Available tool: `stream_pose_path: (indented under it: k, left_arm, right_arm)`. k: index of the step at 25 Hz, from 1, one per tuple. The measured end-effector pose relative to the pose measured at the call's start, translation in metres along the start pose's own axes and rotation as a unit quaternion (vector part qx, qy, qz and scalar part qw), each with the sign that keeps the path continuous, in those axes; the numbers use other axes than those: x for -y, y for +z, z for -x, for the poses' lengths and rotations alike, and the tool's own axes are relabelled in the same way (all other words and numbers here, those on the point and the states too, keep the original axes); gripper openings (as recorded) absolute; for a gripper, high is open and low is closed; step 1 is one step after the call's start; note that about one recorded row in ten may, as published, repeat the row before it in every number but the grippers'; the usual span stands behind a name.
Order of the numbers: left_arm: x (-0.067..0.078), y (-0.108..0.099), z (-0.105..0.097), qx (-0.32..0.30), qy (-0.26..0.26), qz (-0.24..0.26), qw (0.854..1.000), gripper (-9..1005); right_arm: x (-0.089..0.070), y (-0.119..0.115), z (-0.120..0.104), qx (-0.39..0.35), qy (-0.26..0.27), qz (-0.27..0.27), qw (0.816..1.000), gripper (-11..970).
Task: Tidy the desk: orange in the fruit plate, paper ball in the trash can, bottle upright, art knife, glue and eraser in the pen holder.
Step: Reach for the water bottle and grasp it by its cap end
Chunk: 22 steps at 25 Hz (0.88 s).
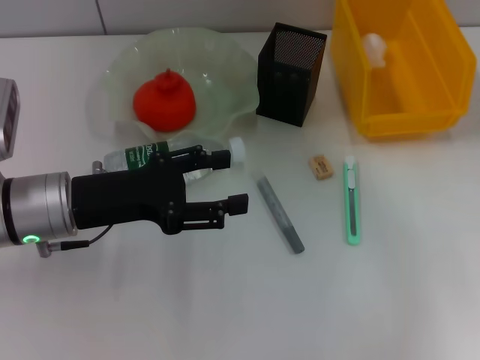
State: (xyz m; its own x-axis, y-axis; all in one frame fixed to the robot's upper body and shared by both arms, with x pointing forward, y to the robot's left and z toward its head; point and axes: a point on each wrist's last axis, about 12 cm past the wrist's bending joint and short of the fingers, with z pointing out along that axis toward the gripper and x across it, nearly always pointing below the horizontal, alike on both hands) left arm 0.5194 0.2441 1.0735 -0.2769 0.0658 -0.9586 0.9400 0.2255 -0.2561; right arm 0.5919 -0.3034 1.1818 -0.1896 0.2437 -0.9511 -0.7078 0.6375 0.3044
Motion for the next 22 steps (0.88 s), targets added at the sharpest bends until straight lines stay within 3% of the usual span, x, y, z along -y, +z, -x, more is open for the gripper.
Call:
stream_pose_path:
  k: [3,5,9,15,17,22]
  left_arm:
    - [0.000,0.000,0.000,-0.001,0.000,0.001,1.000,815]
    - [-0.001,0.000,0.000,-0.001,-0.001,0.003,1.000,815]
    - [-0.003,-0.002,0.001,-0.002,-0.005,0.007,1.000,815]
    - [-0.008,-0.011,0.003,-0.011,-0.007,0.019,1.000,815]
    - [-0.013,-0.024,0.006,-0.019,-0.012,0.035,0.999,815]
    - [-0.019,-0.024,0.014,-0.033,0.008,0.042,0.999,815]
  right_arm:
    - [-0.016,-0.023,-0.030,-0.036,0.003,0.091,0.995,806]
    - [-0.019,-0.027,-0.036,-0.052,-0.001,0.111,0.992,806]
    - [-0.031,-0.038,-0.065,-0.182,-0.023,0.186,0.965,806]
    - [-0.033,-0.047,-0.090,-0.237,-0.052,0.188,0.952,806]
    - [-0.033,-0.057,-0.103,-0.242,-0.071,0.174,0.952,806]
    - [-0.033,-0.061,-0.110,-0.247,-0.078,0.166,0.952,806]
